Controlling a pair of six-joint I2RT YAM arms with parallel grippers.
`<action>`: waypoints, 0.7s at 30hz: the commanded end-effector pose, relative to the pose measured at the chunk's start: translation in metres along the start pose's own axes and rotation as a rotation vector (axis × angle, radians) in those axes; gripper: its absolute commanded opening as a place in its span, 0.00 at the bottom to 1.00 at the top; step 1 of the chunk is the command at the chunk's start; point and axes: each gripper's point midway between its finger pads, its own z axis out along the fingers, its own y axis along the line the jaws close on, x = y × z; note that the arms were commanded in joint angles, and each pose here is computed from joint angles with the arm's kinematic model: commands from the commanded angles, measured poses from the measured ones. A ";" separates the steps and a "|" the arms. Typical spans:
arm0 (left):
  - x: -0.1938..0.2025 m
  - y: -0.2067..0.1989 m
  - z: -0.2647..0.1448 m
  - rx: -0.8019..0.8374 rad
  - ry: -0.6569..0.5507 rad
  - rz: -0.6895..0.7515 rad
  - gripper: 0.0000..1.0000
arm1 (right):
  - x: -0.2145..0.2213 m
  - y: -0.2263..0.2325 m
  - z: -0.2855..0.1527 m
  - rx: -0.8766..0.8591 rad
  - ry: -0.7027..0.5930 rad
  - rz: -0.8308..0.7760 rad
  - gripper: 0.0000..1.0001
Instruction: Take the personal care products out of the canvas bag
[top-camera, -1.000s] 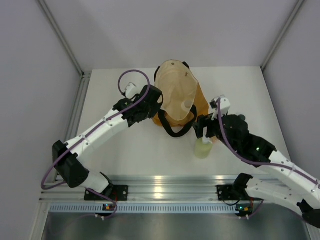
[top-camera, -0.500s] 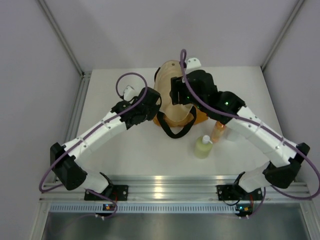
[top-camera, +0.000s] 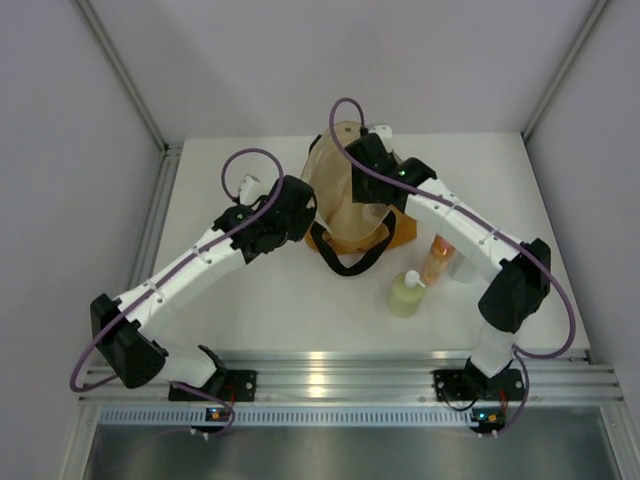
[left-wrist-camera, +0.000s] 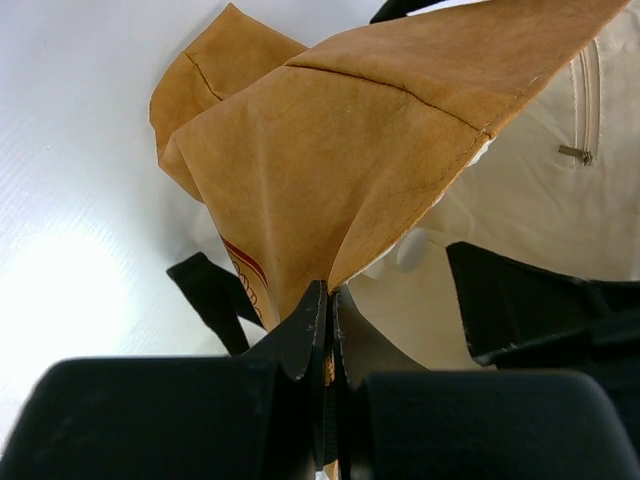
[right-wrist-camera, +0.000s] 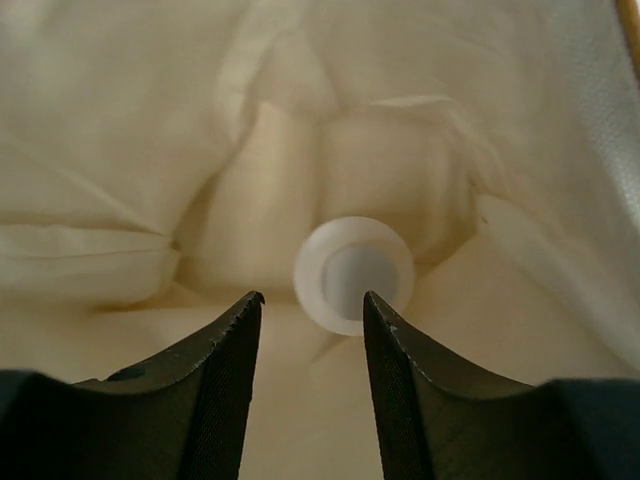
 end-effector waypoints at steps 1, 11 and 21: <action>-0.007 -0.004 -0.009 0.022 -0.014 -0.038 0.00 | 0.010 -0.038 0.004 0.141 0.034 -0.006 0.44; 0.013 0.010 0.006 -0.036 0.046 -0.026 0.00 | 0.032 -0.069 0.010 0.239 0.074 -0.120 0.59; 0.029 0.028 0.014 -0.072 0.032 0.056 0.00 | 0.034 -0.066 0.022 0.235 0.089 -0.163 0.77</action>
